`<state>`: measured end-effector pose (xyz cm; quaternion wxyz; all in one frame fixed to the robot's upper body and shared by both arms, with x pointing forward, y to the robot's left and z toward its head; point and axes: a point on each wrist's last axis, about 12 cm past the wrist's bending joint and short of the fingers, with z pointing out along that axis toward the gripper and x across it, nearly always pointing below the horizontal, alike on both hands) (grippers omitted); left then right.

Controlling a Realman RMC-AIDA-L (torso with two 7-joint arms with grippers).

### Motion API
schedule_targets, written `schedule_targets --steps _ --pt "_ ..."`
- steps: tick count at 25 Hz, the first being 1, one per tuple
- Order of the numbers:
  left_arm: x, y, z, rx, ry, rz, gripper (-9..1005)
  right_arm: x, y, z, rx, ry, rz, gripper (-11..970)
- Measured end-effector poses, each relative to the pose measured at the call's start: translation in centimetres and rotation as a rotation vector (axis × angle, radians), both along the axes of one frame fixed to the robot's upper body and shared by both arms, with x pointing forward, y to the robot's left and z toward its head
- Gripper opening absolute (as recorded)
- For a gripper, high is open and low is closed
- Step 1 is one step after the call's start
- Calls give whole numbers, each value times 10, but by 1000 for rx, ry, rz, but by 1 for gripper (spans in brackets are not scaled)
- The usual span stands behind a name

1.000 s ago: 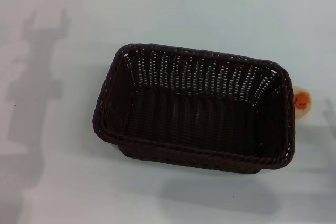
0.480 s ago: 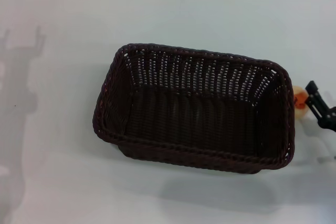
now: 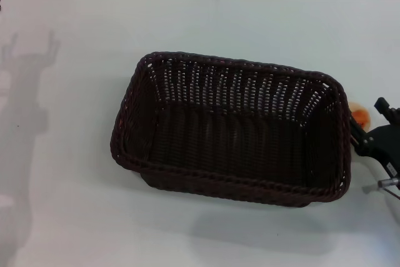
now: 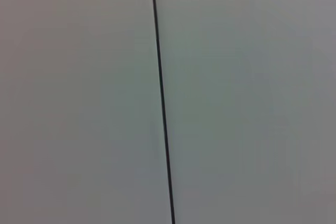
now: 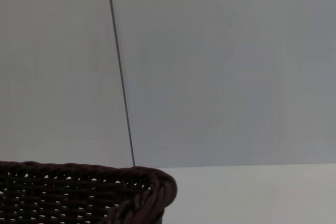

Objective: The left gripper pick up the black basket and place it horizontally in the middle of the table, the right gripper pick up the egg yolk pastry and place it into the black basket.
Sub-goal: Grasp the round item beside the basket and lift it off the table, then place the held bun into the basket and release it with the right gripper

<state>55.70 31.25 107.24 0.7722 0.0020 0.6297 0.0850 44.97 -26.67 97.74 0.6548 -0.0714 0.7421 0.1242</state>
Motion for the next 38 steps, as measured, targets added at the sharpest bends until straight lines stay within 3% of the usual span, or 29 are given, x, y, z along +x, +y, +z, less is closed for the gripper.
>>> schedule_targets --steps 14,18,24,30,33,38 --pt "-1 -2 -1 3 1 -11 805 0 4 -6 0 55 4 615" --pt "-3 -2 0 6 -11 -11 805 -4 2 -3 15 27 -8 431" --pt "-4 -1 1 6 -19 -9 805 -30 -11 15 81 -171 -99 223" --pt "-4 -4 0 8 -17 -18 805 -62 -7 45 45 -476 -122 156" --pt "-4 -4 0 -1 -18 -22 805 -64 2 54 64 -557 -72 130" --pt "-5 -5 -1 -30 -17 -32 805 -48 20 60 97 -585 58 97"
